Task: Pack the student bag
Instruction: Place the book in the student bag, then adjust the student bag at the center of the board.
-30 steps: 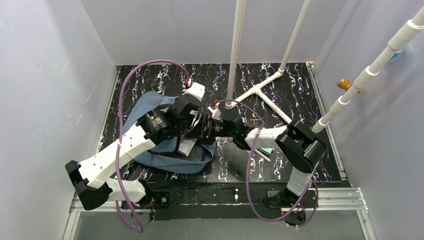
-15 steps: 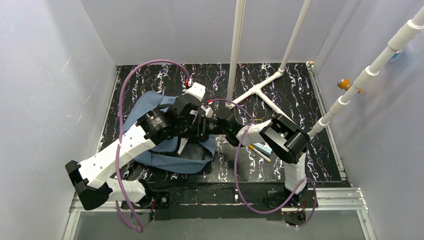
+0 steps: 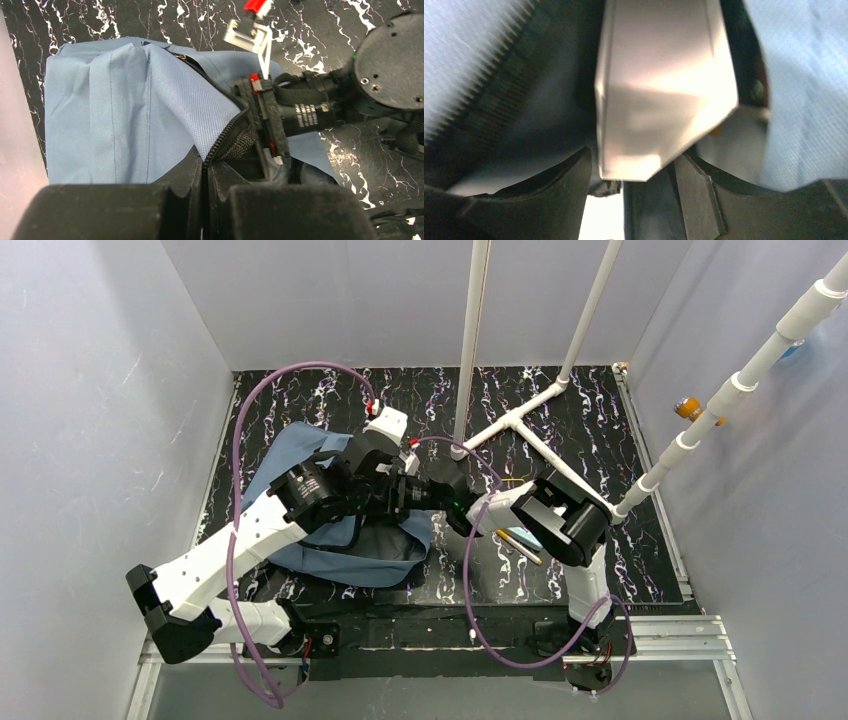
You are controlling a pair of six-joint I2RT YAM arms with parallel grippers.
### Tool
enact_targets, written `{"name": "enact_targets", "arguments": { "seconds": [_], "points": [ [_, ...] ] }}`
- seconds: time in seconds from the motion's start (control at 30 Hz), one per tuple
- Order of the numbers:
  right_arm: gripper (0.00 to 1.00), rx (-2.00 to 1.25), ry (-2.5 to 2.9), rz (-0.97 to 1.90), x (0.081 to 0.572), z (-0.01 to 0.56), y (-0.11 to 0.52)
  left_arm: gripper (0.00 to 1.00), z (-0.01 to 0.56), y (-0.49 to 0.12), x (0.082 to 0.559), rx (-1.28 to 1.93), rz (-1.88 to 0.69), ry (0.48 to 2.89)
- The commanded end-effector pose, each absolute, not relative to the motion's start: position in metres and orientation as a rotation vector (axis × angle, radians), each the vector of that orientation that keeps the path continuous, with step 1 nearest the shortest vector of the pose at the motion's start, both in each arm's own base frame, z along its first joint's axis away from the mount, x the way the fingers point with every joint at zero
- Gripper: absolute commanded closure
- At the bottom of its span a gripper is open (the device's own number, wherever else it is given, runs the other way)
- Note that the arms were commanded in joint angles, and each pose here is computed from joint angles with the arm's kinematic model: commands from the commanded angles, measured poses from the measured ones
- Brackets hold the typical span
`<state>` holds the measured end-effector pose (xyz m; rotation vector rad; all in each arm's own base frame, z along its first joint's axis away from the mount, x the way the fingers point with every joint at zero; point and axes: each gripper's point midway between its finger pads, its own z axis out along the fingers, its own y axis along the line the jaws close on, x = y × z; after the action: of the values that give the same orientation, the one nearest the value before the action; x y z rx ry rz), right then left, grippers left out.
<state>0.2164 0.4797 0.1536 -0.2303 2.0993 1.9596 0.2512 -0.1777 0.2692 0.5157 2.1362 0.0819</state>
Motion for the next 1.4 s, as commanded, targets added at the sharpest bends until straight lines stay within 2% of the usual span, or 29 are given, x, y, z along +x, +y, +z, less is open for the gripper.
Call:
{"name": "enact_targets", "arguments": {
  "seconds": [0.0,0.1,0.2,0.27,0.33,0.4,0.53,0.73,0.9,1.0,1.13,1.23,1.37],
  "points": [
    [0.30,-0.327,2.038,1.969,0.200,0.164,0.461,1.00,0.276,-0.171,0.249,0.473,0.081,2.109],
    [0.28,-0.346,2.047,1.955,0.196,0.161,0.457,1.00,0.276,-0.169,0.248,0.467,0.079,2.107],
    [0.29,-0.358,2.054,1.956,0.197,0.159,0.466,1.00,0.275,-0.169,0.248,0.467,0.077,2.109],
    [0.33,-0.377,2.024,1.989,0.196,0.165,0.479,1.00,0.274,-0.170,0.246,0.467,0.064,2.115],
    [0.43,-0.397,1.998,2.028,0.192,0.172,0.494,1.00,0.273,-0.172,0.245,0.462,0.046,2.121],
    [0.48,-0.428,1.973,2.063,0.188,0.177,0.508,1.00,0.273,-0.172,0.243,0.450,0.033,2.125],
    [0.51,-0.439,1.965,2.089,0.188,0.178,0.516,1.00,0.271,-0.171,0.242,0.444,0.029,2.130],
    [0.40,-0.390,2.120,1.885,0.203,0.150,0.462,1.00,0.264,-0.162,0.240,0.423,0.062,2.138],
    [0.18,-0.656,2.406,1.350,0.193,0.102,0.397,1.00,0.257,-0.165,0.242,0.425,0.071,2.153],
    [0.09,-0.781,2.455,1.018,0.194,0.092,0.352,1.00,0.259,-0.167,0.244,0.417,0.075,2.149],
    [0.07,-0.882,2.498,0.614,0.195,0.077,0.310,1.00,0.261,-0.165,0.246,0.386,0.084,2.138],
    [0.02,-0.873,2.435,0.351,0.200,0.076,0.304,0.96,0.261,-0.159,0.246,0.328,0.084,2.129],
    [0.02,-0.771,2.344,0.256,0.206,0.079,0.320,0.94,0.262,-0.155,0.242,0.256,0.048,2.123]
  ]
}}
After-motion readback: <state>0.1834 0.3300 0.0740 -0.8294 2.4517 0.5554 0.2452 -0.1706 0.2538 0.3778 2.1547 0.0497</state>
